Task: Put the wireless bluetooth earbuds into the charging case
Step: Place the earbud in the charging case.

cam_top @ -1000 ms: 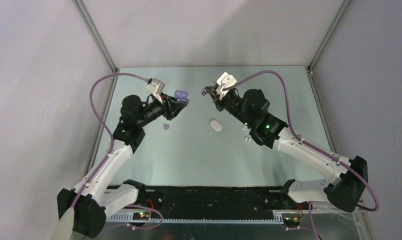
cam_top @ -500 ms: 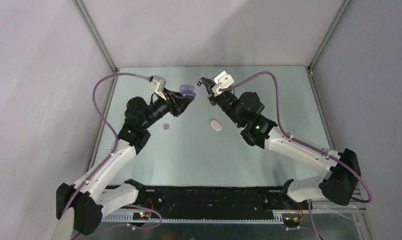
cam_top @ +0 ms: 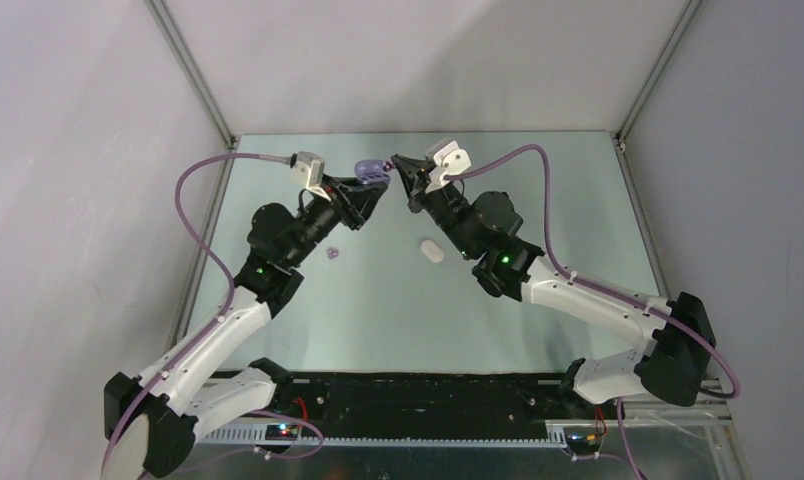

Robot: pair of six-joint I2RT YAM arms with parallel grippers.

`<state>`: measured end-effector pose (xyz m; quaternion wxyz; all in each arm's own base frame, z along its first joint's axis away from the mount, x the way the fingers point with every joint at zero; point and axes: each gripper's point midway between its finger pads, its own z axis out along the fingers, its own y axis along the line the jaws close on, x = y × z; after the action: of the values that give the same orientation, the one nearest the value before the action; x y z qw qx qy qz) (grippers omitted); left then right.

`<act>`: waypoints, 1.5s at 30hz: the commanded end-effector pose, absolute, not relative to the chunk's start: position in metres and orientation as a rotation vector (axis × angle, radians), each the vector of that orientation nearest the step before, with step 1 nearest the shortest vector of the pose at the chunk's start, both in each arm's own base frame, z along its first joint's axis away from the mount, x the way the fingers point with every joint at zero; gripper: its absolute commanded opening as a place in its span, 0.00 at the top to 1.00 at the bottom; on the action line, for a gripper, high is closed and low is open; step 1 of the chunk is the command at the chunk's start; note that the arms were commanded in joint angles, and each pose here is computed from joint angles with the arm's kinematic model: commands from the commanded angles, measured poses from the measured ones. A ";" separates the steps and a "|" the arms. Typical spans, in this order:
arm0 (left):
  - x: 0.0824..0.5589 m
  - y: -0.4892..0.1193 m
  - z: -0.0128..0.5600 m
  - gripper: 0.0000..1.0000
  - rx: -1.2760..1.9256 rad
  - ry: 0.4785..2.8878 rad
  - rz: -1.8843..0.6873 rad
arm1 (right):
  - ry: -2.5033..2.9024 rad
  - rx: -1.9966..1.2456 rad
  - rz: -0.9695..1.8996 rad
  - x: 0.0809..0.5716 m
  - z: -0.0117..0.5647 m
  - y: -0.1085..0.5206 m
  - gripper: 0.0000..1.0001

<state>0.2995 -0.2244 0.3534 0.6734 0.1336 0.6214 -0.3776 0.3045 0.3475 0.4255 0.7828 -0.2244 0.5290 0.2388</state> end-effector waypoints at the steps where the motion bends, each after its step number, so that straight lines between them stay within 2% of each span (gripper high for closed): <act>1: 0.294 -0.223 0.375 1.00 0.281 1.308 -0.854 | 1.100 -0.398 0.609 0.295 0.451 0.351 1.00; 31: 0.280 -0.231 0.379 1.00 0.420 1.240 -0.781 | 1.098 -0.453 0.666 0.283 0.441 0.377 1.00; 45: 0.288 -0.225 0.380 1.00 0.379 1.246 -0.741 | 1.118 -0.508 0.673 0.279 0.431 0.384 1.00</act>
<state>0.2887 -0.2319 0.3593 0.7021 0.1777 0.5939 -0.3504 0.2872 0.3812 0.4078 0.7547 -0.2316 0.5387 0.2943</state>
